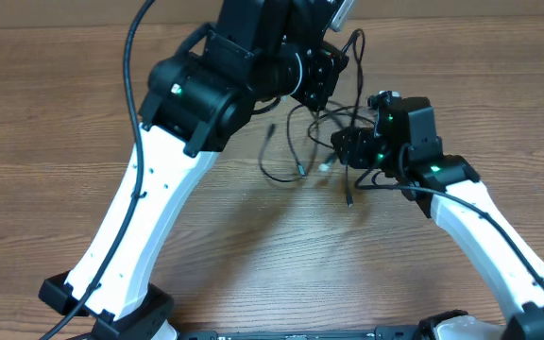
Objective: Untangle cables
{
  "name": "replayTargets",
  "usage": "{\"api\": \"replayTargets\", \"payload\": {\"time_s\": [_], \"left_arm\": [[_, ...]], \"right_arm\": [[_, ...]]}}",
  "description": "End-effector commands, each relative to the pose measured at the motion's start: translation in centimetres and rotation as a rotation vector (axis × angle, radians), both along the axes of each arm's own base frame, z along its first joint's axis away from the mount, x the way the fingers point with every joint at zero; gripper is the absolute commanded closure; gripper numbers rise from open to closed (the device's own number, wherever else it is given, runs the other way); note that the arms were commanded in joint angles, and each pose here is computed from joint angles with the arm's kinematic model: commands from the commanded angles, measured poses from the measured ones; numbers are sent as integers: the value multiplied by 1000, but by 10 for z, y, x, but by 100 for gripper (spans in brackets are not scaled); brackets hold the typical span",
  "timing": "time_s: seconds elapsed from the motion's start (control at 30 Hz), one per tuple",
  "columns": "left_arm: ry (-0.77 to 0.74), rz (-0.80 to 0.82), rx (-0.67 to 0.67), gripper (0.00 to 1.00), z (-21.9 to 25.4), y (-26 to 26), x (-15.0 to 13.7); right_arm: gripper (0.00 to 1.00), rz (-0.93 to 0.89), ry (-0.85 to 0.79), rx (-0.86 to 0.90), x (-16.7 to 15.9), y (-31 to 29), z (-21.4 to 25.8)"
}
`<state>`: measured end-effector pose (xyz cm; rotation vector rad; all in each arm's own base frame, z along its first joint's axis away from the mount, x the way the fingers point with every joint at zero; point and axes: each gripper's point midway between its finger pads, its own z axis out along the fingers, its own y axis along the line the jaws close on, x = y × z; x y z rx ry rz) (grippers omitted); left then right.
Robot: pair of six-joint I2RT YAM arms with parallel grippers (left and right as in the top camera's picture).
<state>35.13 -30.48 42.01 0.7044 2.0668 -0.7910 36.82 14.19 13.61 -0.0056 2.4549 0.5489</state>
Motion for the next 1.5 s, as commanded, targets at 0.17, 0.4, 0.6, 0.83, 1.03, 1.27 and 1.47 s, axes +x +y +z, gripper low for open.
{"api": "replayTargets", "payload": {"time_s": [0.17,0.4,0.6,0.83,1.03,1.27,1.47], "left_arm": [[16,93,34,96,8,47,6],[19,131,45,96,6,58,13],[20,130,48,96,5,58,12],[18,109,34,96,8,53,9],[15,109,32,96,8,53,10],[9,109,29,96,10,52,10],[7,108,28,96,10,52,11]], "right_arm": [[74,-47,25,-33,9,-6,-13],[79,-489,144,-253,-6,-91,-36],[69,-521,209,-112,-6,-93,-39],[41,152,77,355,-3,27,22],[33,229,170,488,-25,52,33],[46,81,374,513,-43,65,15],[62,-156,476,439,-47,62,-9]]}}
